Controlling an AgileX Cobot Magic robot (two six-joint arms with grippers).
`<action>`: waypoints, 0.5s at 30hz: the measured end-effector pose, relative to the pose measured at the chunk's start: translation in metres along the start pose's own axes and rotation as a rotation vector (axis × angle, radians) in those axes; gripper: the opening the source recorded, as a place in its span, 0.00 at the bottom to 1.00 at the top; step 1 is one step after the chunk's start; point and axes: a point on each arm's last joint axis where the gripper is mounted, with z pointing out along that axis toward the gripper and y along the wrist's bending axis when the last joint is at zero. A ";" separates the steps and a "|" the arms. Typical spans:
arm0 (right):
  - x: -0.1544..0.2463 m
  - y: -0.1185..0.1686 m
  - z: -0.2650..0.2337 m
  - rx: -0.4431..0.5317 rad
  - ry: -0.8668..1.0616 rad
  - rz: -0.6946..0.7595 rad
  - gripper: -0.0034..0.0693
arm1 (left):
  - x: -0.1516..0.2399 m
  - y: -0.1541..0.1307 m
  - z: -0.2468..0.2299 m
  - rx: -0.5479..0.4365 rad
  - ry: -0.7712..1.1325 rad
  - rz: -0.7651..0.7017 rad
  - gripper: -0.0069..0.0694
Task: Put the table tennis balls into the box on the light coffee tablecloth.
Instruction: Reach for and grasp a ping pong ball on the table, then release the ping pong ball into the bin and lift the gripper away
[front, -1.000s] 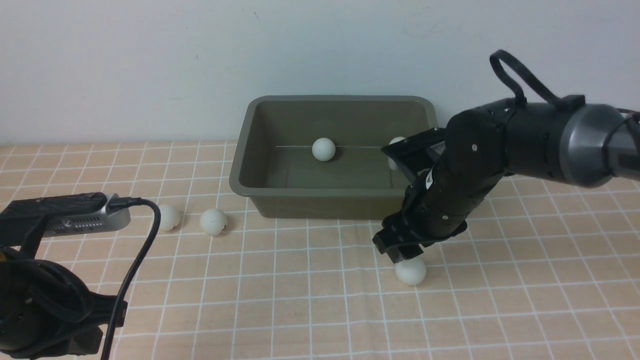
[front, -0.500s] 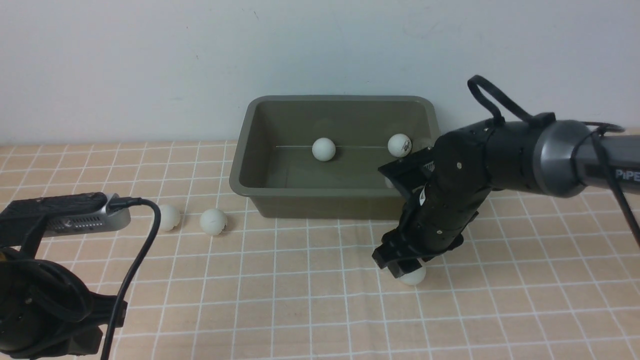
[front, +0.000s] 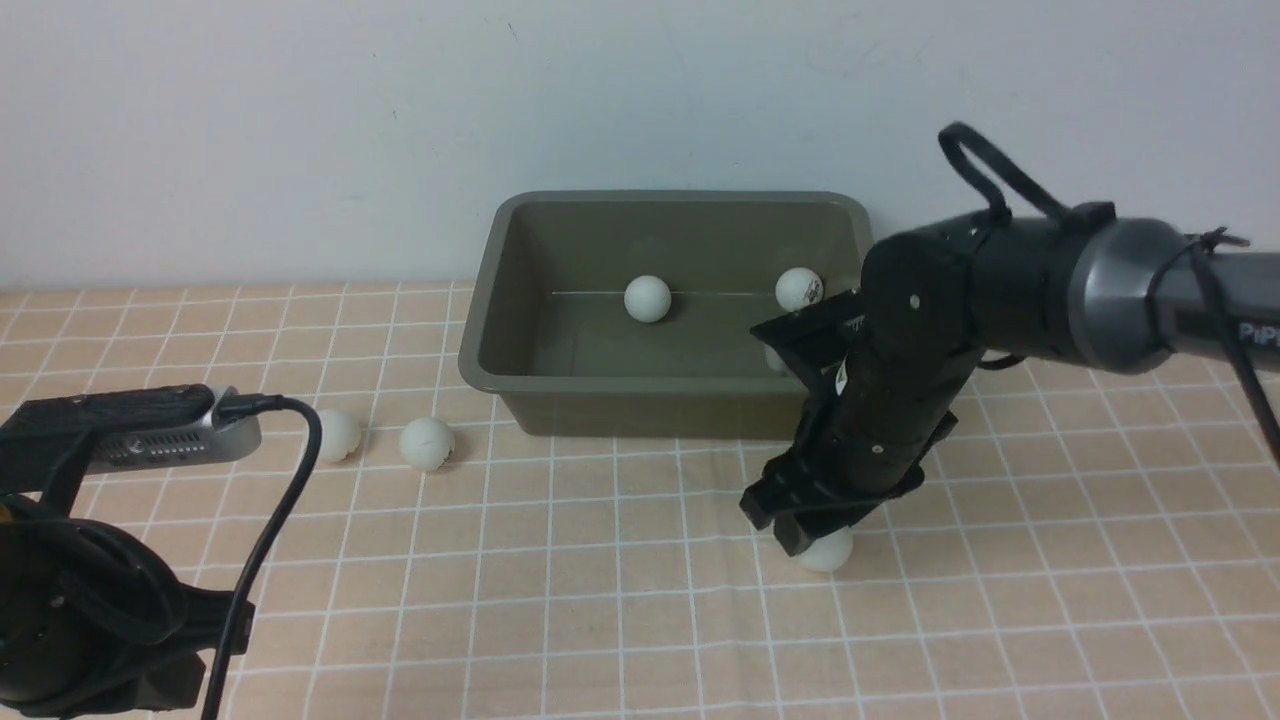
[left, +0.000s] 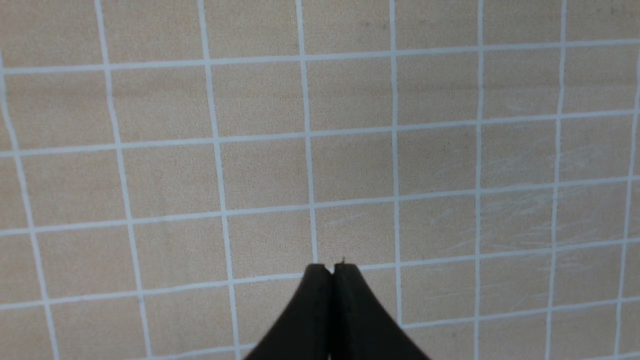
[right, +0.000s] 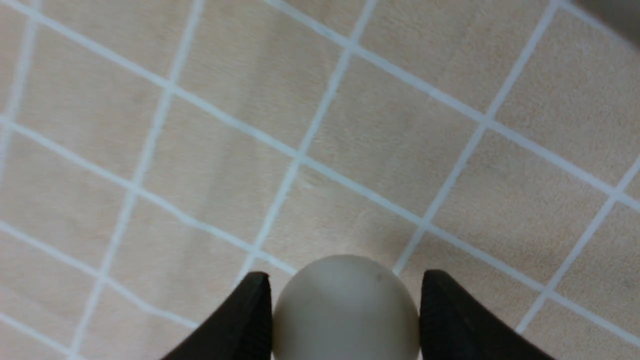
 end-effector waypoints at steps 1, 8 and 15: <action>-0.003 0.002 -0.010 -0.009 -0.015 -0.005 0.53 | 0.000 0.000 0.000 0.000 0.000 0.000 0.00; -0.044 0.017 -0.101 -0.049 -0.261 -0.065 0.53 | 0.000 0.000 0.000 0.000 0.000 0.000 0.00; -0.066 0.016 -0.148 0.015 -0.429 -0.108 0.53 | 0.000 0.000 0.000 0.000 0.000 0.000 0.00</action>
